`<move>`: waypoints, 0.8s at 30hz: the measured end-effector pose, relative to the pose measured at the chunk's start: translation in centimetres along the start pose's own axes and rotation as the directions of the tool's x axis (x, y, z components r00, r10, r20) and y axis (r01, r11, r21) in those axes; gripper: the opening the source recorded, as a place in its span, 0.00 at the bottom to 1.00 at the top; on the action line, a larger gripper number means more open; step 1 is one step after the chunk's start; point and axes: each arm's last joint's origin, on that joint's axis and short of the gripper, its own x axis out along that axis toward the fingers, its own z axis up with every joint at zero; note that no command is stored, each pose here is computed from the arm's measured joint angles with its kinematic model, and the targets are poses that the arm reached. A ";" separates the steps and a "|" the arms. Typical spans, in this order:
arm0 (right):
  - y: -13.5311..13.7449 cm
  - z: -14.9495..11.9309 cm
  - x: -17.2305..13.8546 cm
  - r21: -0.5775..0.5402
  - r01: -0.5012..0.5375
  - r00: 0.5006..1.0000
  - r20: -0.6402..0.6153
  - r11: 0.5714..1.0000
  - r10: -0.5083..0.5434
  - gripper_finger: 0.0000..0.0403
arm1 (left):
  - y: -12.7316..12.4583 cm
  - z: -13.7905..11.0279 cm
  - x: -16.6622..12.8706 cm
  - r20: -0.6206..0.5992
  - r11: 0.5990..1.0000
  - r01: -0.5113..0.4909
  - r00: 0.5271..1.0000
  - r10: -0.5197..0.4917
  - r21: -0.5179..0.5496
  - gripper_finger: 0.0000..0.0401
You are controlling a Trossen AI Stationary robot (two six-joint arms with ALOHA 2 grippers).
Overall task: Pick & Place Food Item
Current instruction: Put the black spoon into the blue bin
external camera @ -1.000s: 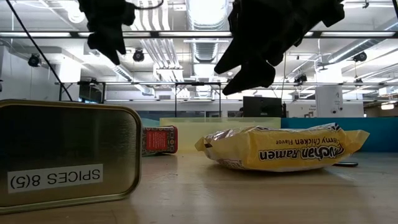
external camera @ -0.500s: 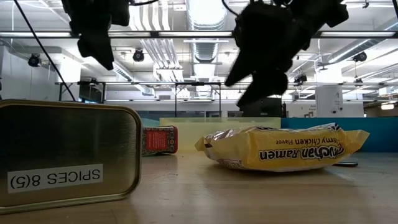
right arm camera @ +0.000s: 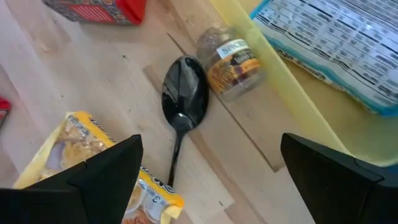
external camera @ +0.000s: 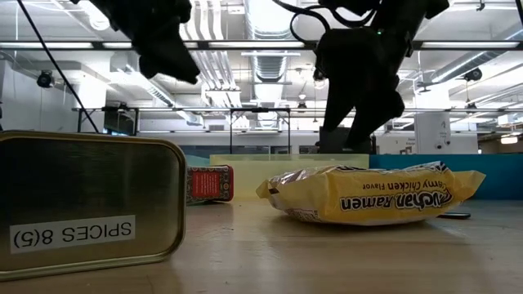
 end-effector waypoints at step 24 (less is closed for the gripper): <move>2.3 0.2 5.4 -0.077 0.006 0.972 -0.234 0.997 -0.024 0.53 | -0.1 0.5 -0.1 0.036 0.998 0.007 0.999 -0.010 0.065 0.37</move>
